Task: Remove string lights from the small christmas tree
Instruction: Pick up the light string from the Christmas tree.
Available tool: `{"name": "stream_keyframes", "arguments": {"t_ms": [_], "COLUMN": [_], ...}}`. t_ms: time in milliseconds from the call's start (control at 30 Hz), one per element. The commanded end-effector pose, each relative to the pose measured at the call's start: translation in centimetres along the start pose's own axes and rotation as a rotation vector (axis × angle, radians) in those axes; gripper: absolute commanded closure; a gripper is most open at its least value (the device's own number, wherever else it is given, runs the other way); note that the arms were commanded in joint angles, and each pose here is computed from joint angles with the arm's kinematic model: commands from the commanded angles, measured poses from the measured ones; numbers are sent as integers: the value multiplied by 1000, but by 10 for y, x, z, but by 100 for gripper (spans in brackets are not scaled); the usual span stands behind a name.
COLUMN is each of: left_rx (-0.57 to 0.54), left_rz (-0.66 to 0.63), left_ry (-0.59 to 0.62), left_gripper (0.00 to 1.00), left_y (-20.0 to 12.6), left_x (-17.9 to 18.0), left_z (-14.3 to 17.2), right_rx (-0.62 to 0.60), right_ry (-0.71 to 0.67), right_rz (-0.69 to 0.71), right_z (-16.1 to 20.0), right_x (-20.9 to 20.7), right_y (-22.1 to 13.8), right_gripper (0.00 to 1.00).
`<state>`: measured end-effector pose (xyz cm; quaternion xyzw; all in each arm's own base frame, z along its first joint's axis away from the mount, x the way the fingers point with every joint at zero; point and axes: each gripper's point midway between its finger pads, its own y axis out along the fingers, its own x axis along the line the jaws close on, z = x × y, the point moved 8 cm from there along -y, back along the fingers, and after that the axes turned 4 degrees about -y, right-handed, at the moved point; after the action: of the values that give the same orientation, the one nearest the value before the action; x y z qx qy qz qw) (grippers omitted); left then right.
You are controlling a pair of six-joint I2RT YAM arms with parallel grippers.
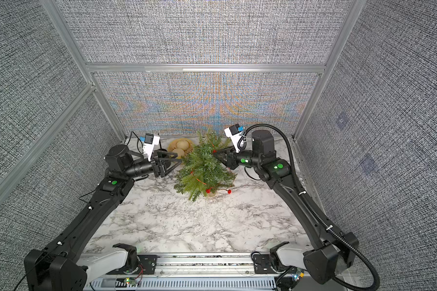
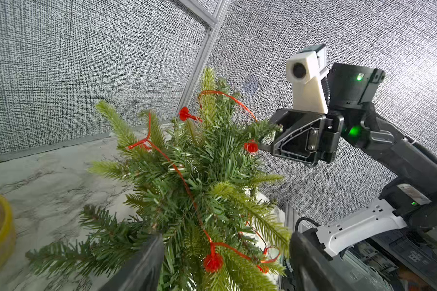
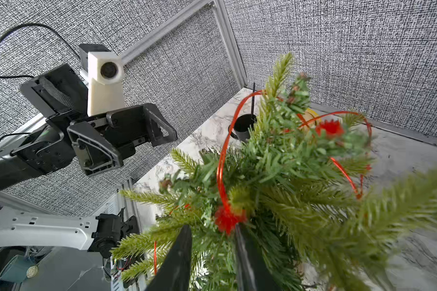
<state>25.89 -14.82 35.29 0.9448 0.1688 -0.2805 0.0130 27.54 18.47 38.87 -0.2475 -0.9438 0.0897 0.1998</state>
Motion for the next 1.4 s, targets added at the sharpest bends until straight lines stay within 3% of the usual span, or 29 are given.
{"name": "stream_keyframes", "arguments": {"t_ms": [0, 267, 400, 767, 967, 1167, 1367], "left_rx": [12, 37, 46, 46, 52, 55, 64], "left_rz": [14, 19, 28, 20, 27, 31, 28], "left_ry": [15, 20, 14, 22, 24, 24, 14], "left_gripper": [21, 21, 21, 21, 21, 21, 21], "left_y": [1, 3, 5, 5, 6, 8, 11], "left_x": [-3, -1, -1, -3, -6, -7, -5], "left_z": [0, 3, 4, 4, 4, 3, 5], "right_rx": [-11, -8, -8, -13, -21, -12, -23], "right_ry": [-19, -24, -36, -62, -72, -77, -83], "right_rz": [13, 13, 42, 50, 59, 69, 87], "right_z": [-4, -3, -2, -2, -1, -1, -2], "right_x": [1, -1, -3, 0, 1, 1, 3], "right_y": [2, 7, 9, 11, 10, 9, 5], "right_gripper": [70, 68, 61, 62, 72, 89, 90]}}
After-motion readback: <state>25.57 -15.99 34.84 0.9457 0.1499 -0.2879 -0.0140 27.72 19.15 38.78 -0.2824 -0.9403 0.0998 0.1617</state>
